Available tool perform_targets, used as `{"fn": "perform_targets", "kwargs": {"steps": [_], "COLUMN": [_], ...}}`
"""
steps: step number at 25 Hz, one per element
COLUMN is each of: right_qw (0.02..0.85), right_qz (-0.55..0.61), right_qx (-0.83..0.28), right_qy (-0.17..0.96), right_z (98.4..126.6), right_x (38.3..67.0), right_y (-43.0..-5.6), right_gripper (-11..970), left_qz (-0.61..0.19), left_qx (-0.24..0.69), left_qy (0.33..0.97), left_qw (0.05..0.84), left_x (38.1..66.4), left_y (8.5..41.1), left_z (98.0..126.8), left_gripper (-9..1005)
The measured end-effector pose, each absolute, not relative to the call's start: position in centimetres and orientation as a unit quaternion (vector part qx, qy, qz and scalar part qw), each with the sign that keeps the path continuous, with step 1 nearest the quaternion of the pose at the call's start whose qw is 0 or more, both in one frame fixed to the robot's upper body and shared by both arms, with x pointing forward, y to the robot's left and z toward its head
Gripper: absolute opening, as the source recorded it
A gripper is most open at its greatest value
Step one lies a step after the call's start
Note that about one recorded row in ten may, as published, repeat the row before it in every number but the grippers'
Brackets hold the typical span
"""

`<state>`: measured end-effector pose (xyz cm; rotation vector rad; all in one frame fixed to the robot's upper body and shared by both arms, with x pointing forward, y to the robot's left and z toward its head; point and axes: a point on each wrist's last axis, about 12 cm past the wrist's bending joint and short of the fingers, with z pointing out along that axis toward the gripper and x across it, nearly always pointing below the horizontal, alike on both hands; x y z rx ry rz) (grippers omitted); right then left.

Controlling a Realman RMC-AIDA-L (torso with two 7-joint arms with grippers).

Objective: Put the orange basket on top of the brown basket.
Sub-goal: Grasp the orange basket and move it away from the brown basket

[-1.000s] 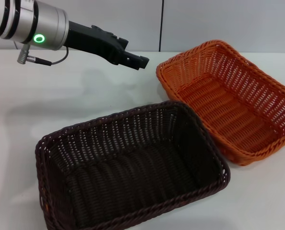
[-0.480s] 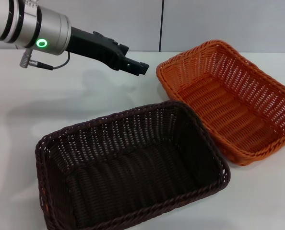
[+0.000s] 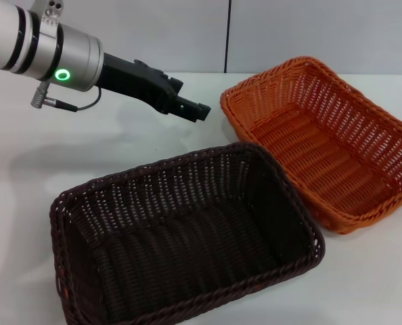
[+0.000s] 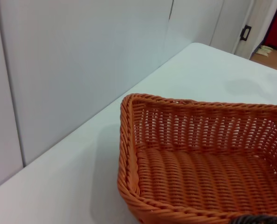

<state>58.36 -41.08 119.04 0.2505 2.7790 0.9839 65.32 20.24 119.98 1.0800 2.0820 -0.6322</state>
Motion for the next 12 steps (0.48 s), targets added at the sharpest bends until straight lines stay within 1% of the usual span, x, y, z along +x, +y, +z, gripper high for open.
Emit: {"fn": "perform_targets", "kwargs": {"steps": [12], "right_qw": [0.097], "right_qz": [0.331], "right_qx": [0.093], "right_qy": [0.934], "right_z": [117.7], "right_x": [58.6], "right_y": [-40.6], "right_gripper": [691], "left_qz": [-0.248], "left_qx": [0.423], "left_qy": [0.803], "left_qw": [0.339], "left_x": [65.2], "left_y": [20.1], "left_z": [119.1], "left_gripper": [864]}}
